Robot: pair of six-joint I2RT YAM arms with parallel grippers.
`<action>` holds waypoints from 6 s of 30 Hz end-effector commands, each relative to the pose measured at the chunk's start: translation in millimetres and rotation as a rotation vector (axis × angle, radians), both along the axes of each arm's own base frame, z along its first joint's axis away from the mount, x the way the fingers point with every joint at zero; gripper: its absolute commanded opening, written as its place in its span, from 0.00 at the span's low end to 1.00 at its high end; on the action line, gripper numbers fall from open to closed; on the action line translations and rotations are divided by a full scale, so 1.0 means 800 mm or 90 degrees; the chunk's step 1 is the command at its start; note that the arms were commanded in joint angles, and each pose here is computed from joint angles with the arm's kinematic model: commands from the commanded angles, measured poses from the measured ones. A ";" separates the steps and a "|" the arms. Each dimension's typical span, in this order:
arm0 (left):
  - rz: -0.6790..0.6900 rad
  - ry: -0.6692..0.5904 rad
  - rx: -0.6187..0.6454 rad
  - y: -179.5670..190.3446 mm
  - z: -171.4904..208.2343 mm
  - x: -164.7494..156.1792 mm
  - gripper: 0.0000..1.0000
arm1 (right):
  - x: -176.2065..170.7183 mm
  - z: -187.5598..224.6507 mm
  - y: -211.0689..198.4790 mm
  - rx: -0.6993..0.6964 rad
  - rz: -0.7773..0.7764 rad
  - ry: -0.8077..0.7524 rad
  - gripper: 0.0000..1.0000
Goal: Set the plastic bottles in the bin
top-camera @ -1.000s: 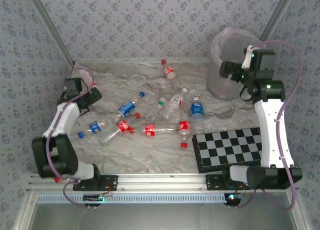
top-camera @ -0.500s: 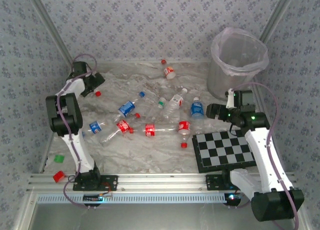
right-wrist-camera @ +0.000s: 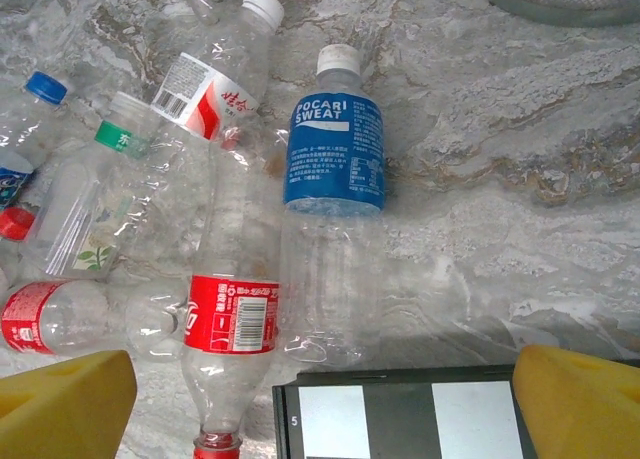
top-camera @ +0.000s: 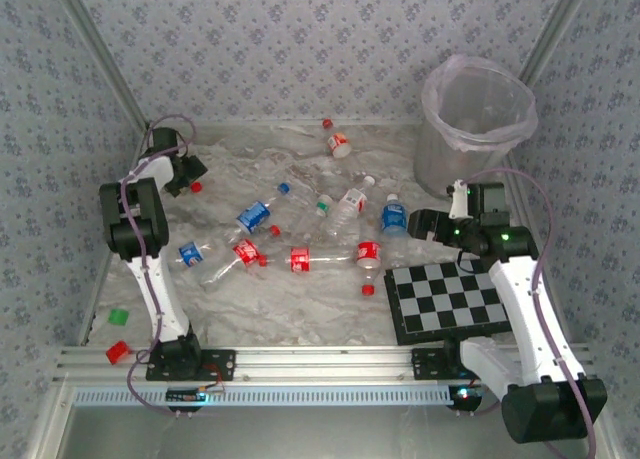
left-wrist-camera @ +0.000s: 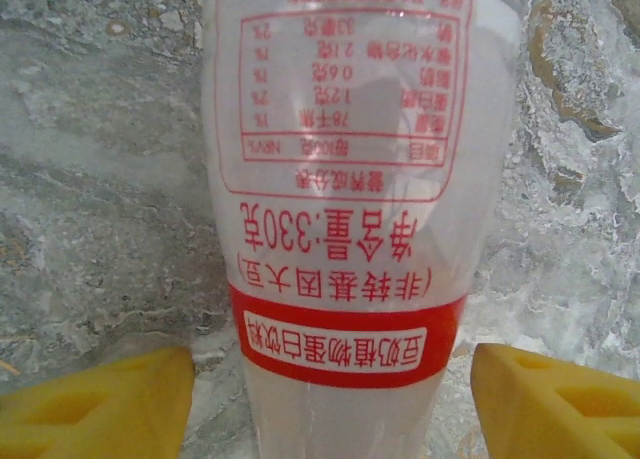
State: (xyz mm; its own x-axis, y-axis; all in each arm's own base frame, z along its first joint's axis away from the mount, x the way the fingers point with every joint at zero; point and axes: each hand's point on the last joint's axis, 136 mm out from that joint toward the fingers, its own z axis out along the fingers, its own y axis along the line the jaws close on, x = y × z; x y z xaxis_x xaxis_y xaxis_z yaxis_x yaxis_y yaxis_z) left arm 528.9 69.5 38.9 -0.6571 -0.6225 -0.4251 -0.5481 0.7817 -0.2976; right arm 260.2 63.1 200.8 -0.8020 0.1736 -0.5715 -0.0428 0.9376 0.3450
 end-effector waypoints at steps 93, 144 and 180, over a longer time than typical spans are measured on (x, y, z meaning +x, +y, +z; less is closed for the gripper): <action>-0.695 -0.386 -0.049 -0.407 0.259 -0.348 0.99 | 0.179 0.335 -0.026 -0.046 -0.065 -0.402 0.32; -0.643 -0.357 -0.004 -0.338 0.264 -0.394 0.99 | 0.370 0.069 -0.174 -0.316 -0.183 -0.041 0.22; -0.625 -0.334 -0.003 -0.338 0.257 -0.387 0.99 | 0.338 0.101 -0.186 -0.191 -0.181 -0.021 1.00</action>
State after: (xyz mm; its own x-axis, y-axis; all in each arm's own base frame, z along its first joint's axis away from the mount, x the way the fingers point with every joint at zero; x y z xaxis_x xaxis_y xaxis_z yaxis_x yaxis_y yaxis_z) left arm 221.6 -202.8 242.5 -0.6012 0.0698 -0.7960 0.5087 0.8017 -0.3139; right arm 545.0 -84.4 226.1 -0.7886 0.2034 -0.5803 0.2184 0.9748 0.0448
